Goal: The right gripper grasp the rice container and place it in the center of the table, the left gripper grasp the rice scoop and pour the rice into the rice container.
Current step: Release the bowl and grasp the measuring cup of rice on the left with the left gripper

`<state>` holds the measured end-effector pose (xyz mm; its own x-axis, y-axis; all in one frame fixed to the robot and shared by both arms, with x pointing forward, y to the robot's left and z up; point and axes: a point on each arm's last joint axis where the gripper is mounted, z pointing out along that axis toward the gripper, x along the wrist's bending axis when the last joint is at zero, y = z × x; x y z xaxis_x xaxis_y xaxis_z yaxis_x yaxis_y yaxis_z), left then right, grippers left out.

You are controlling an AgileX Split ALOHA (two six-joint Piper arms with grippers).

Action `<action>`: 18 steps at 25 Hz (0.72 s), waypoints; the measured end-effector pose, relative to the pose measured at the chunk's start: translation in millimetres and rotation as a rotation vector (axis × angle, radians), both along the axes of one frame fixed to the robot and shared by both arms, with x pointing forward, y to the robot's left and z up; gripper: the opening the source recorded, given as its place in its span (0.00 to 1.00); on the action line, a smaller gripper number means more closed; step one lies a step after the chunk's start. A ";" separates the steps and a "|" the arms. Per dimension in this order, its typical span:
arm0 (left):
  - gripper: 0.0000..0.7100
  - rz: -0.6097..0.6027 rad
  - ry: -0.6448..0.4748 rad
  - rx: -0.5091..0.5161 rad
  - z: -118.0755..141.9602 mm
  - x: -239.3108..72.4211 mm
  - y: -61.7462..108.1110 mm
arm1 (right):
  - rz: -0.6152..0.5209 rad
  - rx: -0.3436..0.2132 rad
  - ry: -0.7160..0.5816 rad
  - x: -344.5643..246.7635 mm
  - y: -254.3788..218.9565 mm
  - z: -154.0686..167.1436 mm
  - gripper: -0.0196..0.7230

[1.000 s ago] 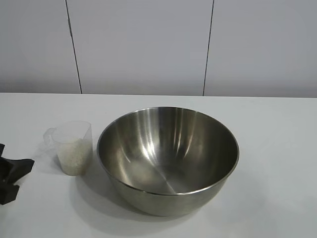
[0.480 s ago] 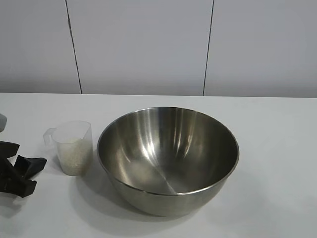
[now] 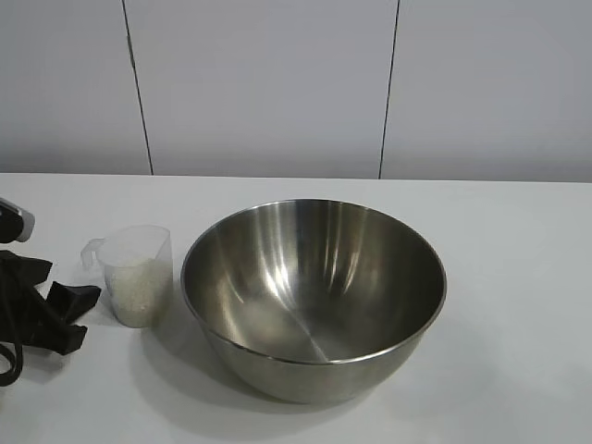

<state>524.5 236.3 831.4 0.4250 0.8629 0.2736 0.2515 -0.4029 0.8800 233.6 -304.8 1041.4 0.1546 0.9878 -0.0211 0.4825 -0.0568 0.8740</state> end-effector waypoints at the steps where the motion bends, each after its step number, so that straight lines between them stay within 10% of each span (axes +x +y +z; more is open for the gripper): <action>1: 0.66 -0.001 -0.007 -0.001 0.8 1.9 -0.4 | 0.000 0.000 0.000 0.0 0.0 0.0 0.76; 6: 0.61 0.008 -0.012 -0.031 2.4 5.9 -1.4 | 0.000 0.000 0.000 0.0 0.0 0.0 0.76; 13: 0.10 -0.075 -0.014 -0.043 5.1 4.1 -8.2 | 0.000 0.000 0.000 0.0 0.0 0.0 0.76; 18: 0.02 -0.096 -0.069 -0.048 22.9 6.5 -10.2 | 0.000 0.000 0.000 0.0 0.0 0.0 0.76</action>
<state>531.0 226.1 854.3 0.4877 0.8320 0.2642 0.1518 -0.3789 0.9129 233.6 -304.8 1041.4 0.1546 0.9878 -0.0211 0.4825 -0.0568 0.8740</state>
